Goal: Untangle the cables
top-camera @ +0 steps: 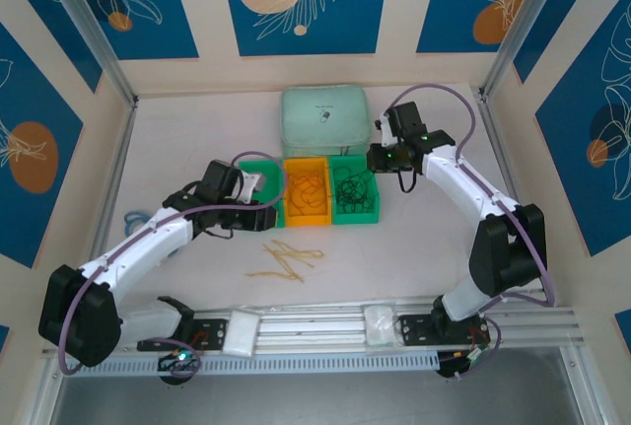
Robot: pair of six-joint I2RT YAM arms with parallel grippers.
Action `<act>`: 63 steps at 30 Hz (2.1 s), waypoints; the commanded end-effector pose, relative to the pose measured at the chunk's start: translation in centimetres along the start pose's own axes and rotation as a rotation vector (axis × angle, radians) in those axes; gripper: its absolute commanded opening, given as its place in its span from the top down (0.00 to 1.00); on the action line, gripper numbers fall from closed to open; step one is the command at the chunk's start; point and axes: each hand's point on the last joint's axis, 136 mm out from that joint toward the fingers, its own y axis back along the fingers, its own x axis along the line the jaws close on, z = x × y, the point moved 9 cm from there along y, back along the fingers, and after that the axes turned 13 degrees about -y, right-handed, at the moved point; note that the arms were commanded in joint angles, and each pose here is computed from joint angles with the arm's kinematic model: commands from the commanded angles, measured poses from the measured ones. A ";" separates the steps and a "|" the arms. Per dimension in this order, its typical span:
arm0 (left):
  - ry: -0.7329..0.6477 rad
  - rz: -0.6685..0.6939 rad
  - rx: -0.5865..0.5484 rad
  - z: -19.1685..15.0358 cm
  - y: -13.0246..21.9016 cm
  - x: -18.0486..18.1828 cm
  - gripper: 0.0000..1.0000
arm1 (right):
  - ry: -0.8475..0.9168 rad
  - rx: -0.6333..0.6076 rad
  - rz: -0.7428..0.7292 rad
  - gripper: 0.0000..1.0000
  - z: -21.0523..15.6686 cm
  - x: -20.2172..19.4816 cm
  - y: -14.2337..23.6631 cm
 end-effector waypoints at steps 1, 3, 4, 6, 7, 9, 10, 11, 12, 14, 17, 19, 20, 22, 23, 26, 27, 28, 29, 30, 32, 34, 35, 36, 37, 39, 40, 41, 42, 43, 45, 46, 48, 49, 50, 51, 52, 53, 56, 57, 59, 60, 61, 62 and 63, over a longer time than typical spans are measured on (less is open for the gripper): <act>-0.013 -0.018 -0.029 0.5 0.6 -0.1 0.59 | -0.055 0.060 -0.042 0.79 -1.4 -1.6 -0.8; -0.013 -0.018 -0.030 0.5 0.6 -0.1 0.59 | -0.065 0.071 -0.035 0.79 -1.5 -1.8 -1.2; -0.012 -0.019 -0.031 0.6 0.6 -0.1 0.59 | -0.070 0.074 -0.028 0.79 -1.6 -1.8 -1.4; -0.010 -0.021 -0.032 0.6 0.6 -0.1 0.59 | -0.076 0.077 -0.007 0.79 -1.5 -1.7 -1.6; -0.011 -0.021 -0.034 0.7 0.6 -0.1 0.59 | -0.080 0.078 0.004 0.79 -1.5 -1.6 -1.7; -0.009 -0.021 -0.034 0.6 0.7 -0.1 0.59 | -0.085 0.075 0.023 0.79 -1.4 -1.4 -1.8; -0.010 -0.020 -0.035 0.6 0.7 -0.2 0.59 | -0.087 0.072 0.028 0.79 -1.3 -1.3 -1.9; -0.009 -0.020 -0.035 0.6 0.8 -0.2 0.59 | -0.088 0.070 0.034 0.78 -1.2 -1.3 -1.9; -0.009 -0.019 -0.035 0.5 0.8 -0.2 0.59 | -0.088 0.073 0.038 0.79 -1.2 -1.2 -2.1; -0.010 -0.017 -0.034 0.5 0.8 -0.2 0.59 | -0.093 0.075 0.042 0.78 -1.1 -1.2 -2.3; -0.011 -0.016 -0.036 0.5 0.9 -0.2 0.59 | -0.100 0.086 0.036 0.78 -1.0 -1.3 -2.9; -0.011 -0.016 -0.037 0.4 0.9 -0.2 0.59 | -0.105 0.094 0.035 0.78 -0.9 -1.4 -3.2; -0.011 -0.015 -0.036 0.4 0.9 -0.2 0.59 | -0.108 0.095 0.035 0.78 -0.9 -1.4 -3.3; -0.012 -0.014 -0.036 0.4 1.0 -0.2 0.59 | -0.107 0.094 0.048 0.78 -0.9 -1.3 -3.4; -0.013 -0.014 -0.036 0.4 1.0 -0.2 0.59 | -0.103 0.089 0.057 0.79 -0.9 -1.2 -3.4; -0.014 -0.013 -0.036 0.3 1.0 -0.2 0.59 | -0.087 0.077 0.073 0.86 -0.9 -0.8 -3.4; -0.014 -0.013 -0.035 0.3 0.9 -0.2 0.59 | -0.080 0.074 0.077 0.88 -0.9 -0.6 -3.4; -0.013 -0.014 -0.034 0.3 0.9 -0.1 0.59 | -0.067 0.072 0.082 0.91 -0.9 -0.4 -3.4; -0.013 -0.014 -0.034 0.3 0.9 -0.1 0.59 | -0.057 0.070 0.086 0.93 -0.9 -0.1 -3.5; -0.013 -0.013 -0.033 0.3 0.8 -0.1 0.59 | -0.045 0.067 0.092 0.94 -0.9 0.2 -3.5; -0.011 -0.015 -0.031 0.3 0.7 -0.1 0.59 | -0.018 0.068 0.095 0.96 -0.9 0.8 -3.7; -0.012 -0.014 -0.032 0.3 0.7 -0.1 0.59 | 0.002 0.074 0.095 0.96 -0.9 1.3 -4.1; -0.013 -0.016 -0.033 0.3 0.7 -0.1 0.59 | 0.006 0.078 0.097 0.97 -0.8 1.5 -4.4; -0.011 -0.016 -0.032 0.3 0.7 -0.1 0.59 | 0.010 0.085 0.099 0.97 -0.8 1.7 -4.6; -0.011 -0.017 -0.031 0.2 0.7 -0.1 0.59 | 0.013 0.089 0.101 0.97 -0.6 1.9 -4.9; -0.011 -0.014 -0.029 0.2 0.7 -0.1 0.59 | 0.020 0.100 0.099 0.96 -0.6 2.2 -5.6; -0.011 -0.012 -0.030 0.1 0.8 0.0 0.59 | 0.020 0.109 0.096 0.96 -0.5 2.2 -6.0; -0.012 -0.010 -0.029 0.1 0.8 0.0 0.59 | 0.019 0.116 0.090 0.96 -0.5 2.2 -6.5; -0.013 -0.009 -0.031 0.1 0.9 -0.1 0.59 | 0.018 0.124 0.086 0.96 -0.5 2.2 -6.8; -0.013 -0.006 -0.029 0.0 0.9 -0.1 0.59 | 0.016 0.129 0.085 0.96 -0.5 2.2 -7.0; -0.015 -0.001 -0.031 0.0 1.1 -0.1 0.59 | 0.020 0.133 0.102 0.96 -0.6 2.4 -6.9; -0.021 0.000 -0.034 0.0 1.3 -0.2 0.59 | 0.037 0.120 0.127 0.95 -0.8 2.9 -6.4; -0.025 0.012 -0.034 -0.2 1.6 -0.2 0.59 | 0.102 0.086 0.178 0.91 -1.6 4.0 -4.8; -0.026 0.020 -0.032 -0.3 1.7 -0.2 0.59 | 0.151 0.059 0.204 0.89 -2.1 4.7 -3.7; -0.025 0.028 -0.027 -0.5 1.9 -0.1 0.60 | 0.200 0.035 0.222 0.87 -2.7 5.4 -2.7; -0.022 0.035 -0.023 -0.7 1.9 0.0 0.60 | 0.242 0.017 0.241 0.85 -3.2 5.9 -1.6; -0.016 0.040 -0.015 -1.0 1.9 0.0 0.60 | 0.292 0.003 0.259 0.84 -3.9 6.5 -0.6; -0.004 0.042 -0.007 -1.2 1.9 0.1 0.60 | 0.332 -0.007 0.277 0.82 -4.6 6.9 0.4; 0.034 0.048 0.026 -2.1 1.4 0.6 0.64 | 0.442 0.030 0.364 0.81 -7.2 7.8 2.4; 0.044 0.046 0.035 -2.4 1.2 0.7 0.64 | 0.475 0.051 0.388 0.80 -8.2 8.0 2.7; 0.066 0.046 0.051 -2.9 0.9 0.9 0.64 | 0.566 0.109 0.421 0.80 -10.8 8.6 2.9; 0.072 0.046 0.057 -3.2 0.8 1.0 0.64 | 0.604 0.123 0.416 0.79 -11.9 8.9 2.9; 0.078 0.048 0.064 -3.4 0.7 1.1 0.64 | 0.638 0.142 0.394 0.79 -13.1 9.1 2.5; 0.082 0.053 0.065 -3.6 0.7 1.1 0.64 | 0.646 0.165 0.363 0.78 -14.0 9.2 2.1; 0.084 0.056 0.062 -3.6 0.8 1.2 0.63 | 0.631 0.192 0.339 0.78 -14.6 9.2 1.7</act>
